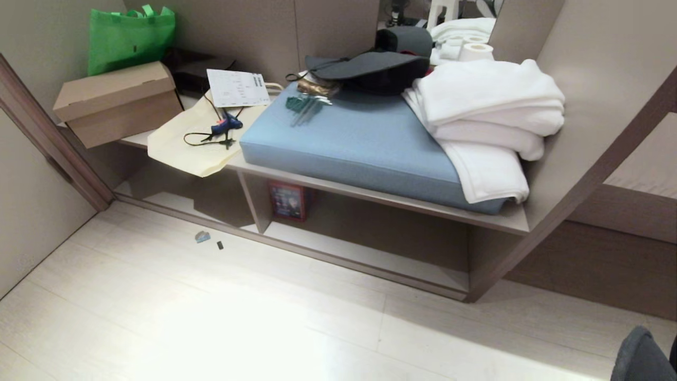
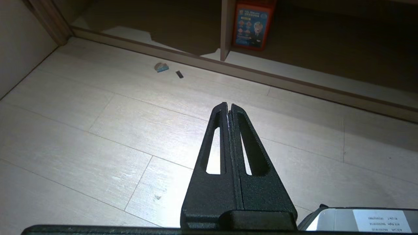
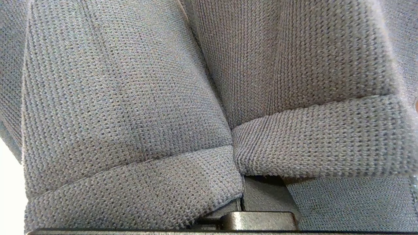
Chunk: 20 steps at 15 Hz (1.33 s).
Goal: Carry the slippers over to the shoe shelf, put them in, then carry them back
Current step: Place the slippers into the shoe cabinet
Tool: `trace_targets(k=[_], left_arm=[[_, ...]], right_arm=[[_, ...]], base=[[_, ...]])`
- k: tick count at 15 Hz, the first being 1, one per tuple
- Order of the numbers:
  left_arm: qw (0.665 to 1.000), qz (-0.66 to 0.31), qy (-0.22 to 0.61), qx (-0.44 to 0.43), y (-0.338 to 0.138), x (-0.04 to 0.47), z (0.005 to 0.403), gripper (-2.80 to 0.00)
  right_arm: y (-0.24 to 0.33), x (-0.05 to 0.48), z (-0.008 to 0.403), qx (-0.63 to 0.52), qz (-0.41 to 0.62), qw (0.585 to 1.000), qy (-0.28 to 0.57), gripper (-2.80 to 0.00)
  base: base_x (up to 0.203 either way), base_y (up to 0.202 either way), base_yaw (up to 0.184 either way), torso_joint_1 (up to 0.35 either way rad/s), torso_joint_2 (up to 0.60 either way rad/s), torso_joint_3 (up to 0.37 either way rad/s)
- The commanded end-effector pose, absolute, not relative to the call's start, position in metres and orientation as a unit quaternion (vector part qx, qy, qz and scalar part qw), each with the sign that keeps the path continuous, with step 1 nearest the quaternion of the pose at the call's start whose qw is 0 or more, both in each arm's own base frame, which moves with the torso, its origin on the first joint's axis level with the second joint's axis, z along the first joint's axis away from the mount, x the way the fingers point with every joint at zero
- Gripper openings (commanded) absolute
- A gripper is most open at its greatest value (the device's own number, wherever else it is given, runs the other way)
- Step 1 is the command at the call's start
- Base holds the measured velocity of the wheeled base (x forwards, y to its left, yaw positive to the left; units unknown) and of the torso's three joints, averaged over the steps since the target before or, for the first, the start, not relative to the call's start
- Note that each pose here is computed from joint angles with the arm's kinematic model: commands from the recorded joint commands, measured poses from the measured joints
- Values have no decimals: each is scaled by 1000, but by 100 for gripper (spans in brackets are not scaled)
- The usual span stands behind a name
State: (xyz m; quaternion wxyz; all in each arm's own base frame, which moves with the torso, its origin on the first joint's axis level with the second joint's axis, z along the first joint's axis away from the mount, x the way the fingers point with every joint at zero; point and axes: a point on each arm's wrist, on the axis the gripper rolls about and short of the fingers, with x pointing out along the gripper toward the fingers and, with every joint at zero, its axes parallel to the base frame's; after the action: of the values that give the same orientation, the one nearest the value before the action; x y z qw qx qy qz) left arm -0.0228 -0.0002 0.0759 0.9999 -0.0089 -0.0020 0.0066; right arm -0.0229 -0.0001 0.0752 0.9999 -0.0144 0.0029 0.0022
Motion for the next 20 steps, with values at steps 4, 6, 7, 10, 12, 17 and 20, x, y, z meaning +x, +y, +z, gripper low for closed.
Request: trace_targets(k=[4,6,7,10,12,17,20], left_arm=[[1000,7,-2,-9,0,-23,76,-280],[1000,7,-2,-9,0,-23,76,-280],[1000,7,-2,-9,0,-23,76,-280],[1000,7,-2,-10,0,-23,76,-280],[1000,7,-2,-9,0,-23,76,-280],[1000,7,-2,-10,0,-23,76,-280],[1000,7,-2,-10,0,-23,76,-280]], right_arm=[[0,-23,75,-15,2,1000,4,-280],[0,-23,75,-15,3,1000,4,-280],[0,-23,75,-15,3,1000,4,-280],[0,-23,75,-15,3,1000,4,-280],[0,-23,75,-15,3,1000,4,-280],[0,-23,75,-15,3,1000,4,-280],[0,-23,75,-15,4,1000,4,-280]], base=[[0,0,0,-2,3,-201],[0,0,0,4,5,-194],[0,0,0,7,-1,-207],[0,0,0,1,6,-195],[0,0,0,0,4,-195],[0,0,0,1,4,-199],[0,0,0,2,4,-199]])
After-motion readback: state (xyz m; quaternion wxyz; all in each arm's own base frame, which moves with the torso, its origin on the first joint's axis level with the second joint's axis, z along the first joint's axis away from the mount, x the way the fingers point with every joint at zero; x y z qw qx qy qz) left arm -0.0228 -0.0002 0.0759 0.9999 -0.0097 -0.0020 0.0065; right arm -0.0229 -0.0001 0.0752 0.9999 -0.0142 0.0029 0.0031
